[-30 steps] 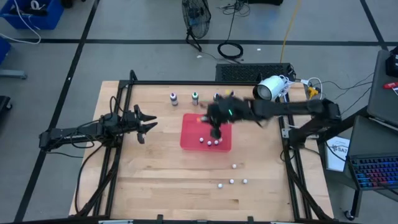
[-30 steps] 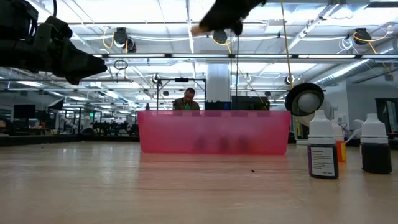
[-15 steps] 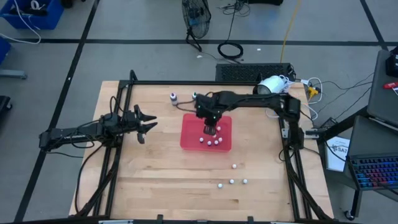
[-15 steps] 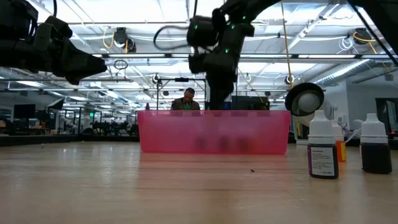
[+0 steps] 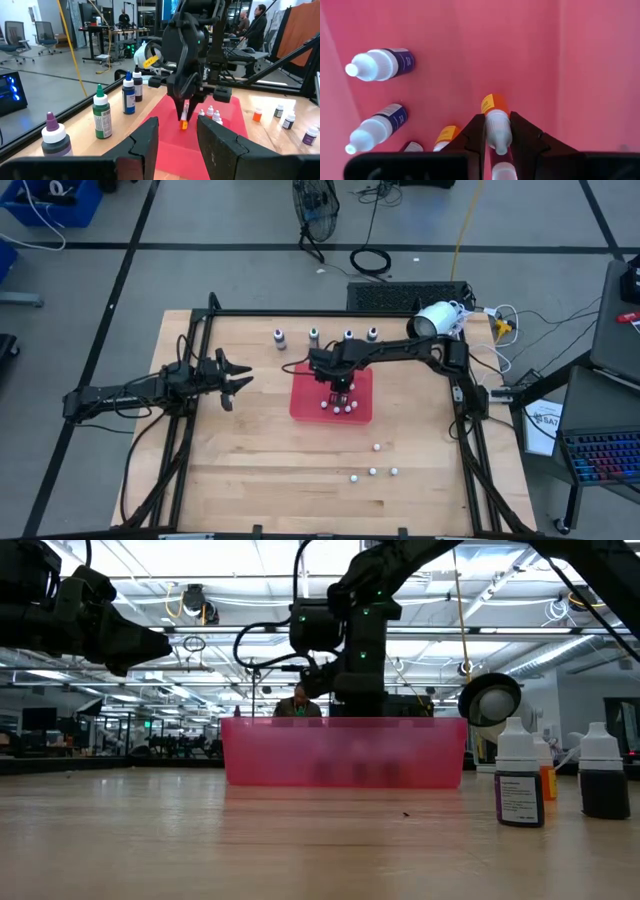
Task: Pick & Place food coloring
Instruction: Put the small orange food coloring bottle into the red bin
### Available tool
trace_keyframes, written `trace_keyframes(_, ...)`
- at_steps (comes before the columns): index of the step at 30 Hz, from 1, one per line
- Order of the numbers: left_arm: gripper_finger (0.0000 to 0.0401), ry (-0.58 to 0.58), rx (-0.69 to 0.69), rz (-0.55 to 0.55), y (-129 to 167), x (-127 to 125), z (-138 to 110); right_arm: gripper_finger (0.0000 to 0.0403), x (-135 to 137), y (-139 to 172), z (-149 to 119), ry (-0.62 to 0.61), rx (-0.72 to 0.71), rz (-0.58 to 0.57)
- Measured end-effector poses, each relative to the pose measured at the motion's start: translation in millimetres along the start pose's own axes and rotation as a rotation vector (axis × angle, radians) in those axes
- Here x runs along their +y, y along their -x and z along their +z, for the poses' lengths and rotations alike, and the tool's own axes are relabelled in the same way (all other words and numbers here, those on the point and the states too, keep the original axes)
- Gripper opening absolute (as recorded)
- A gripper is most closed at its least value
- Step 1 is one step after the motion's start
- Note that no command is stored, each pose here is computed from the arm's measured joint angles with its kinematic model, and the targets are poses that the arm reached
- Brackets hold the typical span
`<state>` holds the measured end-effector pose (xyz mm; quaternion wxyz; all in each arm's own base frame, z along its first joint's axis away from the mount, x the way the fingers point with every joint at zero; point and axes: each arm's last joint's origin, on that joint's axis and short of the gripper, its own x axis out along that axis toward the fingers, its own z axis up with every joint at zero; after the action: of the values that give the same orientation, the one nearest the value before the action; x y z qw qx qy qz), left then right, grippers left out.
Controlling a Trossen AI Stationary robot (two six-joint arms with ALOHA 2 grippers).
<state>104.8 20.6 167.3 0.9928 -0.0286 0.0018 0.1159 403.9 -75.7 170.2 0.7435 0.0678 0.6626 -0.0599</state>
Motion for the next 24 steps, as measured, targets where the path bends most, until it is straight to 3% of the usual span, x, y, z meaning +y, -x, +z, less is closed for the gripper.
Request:
trace_keyframes(10,0.0136,0.0,0.0,0.0,0.0,0.0,0.1,0.005,-1.7,-0.1,-0.7,-0.003,0.008,-0.075)
trace_keyframes(18,0.0136,0.0,0.0,0.0,0.0,0.0,0.0,0.0106,-1.4,0.4,-0.7,-0.031,0.005,-0.074)
trace_keyframes(24,0.0136,0.0,0.0,0.0,0.0,0.0,0.1,0.0118,-0.2,3.9,0.5,-0.04,-0.019,-0.073)
